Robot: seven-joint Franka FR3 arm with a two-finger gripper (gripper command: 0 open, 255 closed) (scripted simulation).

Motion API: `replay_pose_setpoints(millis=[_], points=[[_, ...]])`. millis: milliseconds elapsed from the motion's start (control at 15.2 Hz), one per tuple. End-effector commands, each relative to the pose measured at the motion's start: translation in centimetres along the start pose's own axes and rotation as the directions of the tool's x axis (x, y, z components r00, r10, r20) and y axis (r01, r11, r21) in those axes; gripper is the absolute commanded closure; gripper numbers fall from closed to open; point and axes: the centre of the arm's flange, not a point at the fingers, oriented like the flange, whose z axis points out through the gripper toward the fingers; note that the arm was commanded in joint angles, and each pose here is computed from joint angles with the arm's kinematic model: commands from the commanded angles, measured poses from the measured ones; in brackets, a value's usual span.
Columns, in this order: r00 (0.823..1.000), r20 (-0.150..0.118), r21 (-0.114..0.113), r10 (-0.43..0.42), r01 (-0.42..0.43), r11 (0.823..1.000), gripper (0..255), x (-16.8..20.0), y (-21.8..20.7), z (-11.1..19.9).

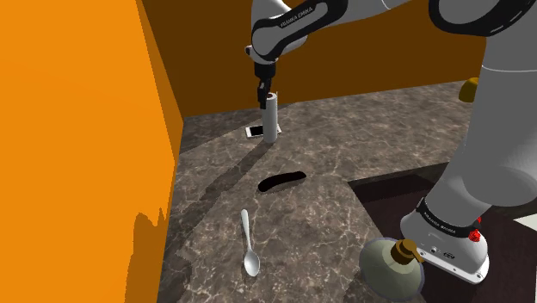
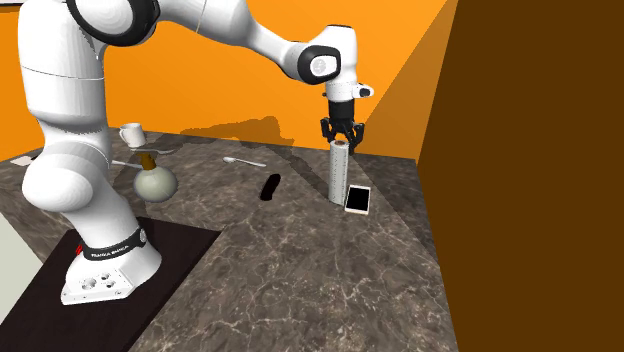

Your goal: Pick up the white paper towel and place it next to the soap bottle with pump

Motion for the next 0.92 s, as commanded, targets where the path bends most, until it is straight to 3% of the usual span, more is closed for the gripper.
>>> replay_pose_setpoints(millis=[0, 264, 858], points=[[1.000, 0.001, -0.001, 0.001, -0.001, 1.000, 255, 0.0, 0.1, 0.1], [1.000, 0.001, -0.001, 0.001, -0.001, 1.000, 255, -0.1, 0.1, 0.1], [1.000, 0.001, -0.001, 0.001, -0.001, 1.000, 255, 0.2, 0.4, -4.6]])
